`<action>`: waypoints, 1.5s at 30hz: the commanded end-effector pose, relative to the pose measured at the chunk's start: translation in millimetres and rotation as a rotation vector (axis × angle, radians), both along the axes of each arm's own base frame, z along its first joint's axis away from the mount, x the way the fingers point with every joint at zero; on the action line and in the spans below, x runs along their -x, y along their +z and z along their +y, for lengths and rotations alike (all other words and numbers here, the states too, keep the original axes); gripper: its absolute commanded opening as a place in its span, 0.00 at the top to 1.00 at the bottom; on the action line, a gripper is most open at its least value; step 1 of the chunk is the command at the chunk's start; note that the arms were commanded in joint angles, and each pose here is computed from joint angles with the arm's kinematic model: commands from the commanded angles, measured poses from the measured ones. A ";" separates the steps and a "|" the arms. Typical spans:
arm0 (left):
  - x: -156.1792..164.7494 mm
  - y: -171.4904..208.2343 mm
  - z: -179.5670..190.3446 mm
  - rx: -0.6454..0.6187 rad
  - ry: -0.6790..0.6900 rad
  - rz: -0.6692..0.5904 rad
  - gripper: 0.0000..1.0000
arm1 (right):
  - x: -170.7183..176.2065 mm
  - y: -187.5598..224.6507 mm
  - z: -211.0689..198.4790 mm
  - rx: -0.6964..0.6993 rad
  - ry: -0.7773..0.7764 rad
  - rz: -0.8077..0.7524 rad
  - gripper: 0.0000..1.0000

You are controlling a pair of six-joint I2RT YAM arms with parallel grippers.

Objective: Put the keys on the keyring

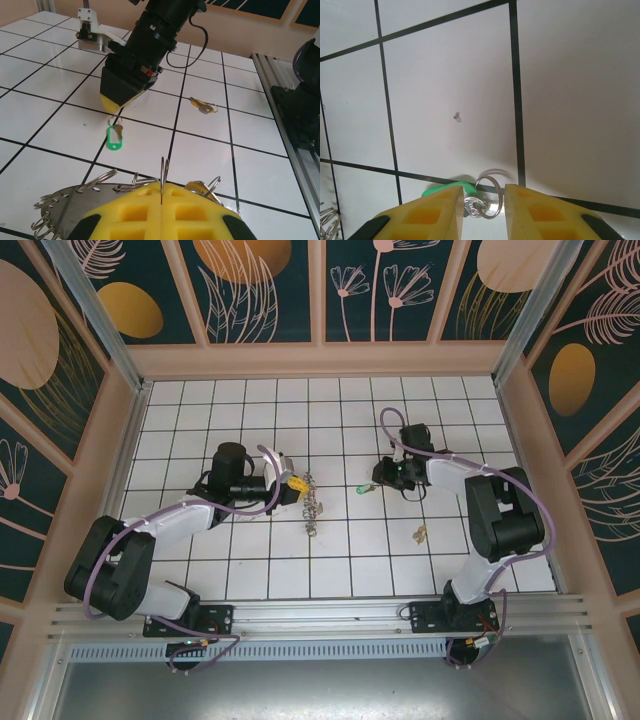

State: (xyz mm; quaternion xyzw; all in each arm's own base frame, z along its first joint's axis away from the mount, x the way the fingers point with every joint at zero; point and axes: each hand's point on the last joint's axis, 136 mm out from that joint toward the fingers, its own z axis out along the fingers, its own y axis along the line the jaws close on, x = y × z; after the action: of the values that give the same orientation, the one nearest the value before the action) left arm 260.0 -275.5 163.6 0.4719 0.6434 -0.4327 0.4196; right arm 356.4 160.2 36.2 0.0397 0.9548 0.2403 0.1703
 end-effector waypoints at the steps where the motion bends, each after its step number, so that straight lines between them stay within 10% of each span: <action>1: -0.6 15.0 -5.6 0.037 -0.031 -0.038 1.00 | 3.1 -11.8 -0.7 0.002 -0.004 0.030 0.71; 45: 1.2 13.7 -5.3 0.039 -0.033 -0.031 1.00 | 1.6 -10.6 13.9 -0.010 0.039 0.030 0.85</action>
State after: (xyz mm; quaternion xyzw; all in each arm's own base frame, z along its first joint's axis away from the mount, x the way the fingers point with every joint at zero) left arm 260.1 -275.5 163.7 0.4718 0.6434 -0.4328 0.4197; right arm 350.5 170.5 24.6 0.0299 0.9566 0.2486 0.1493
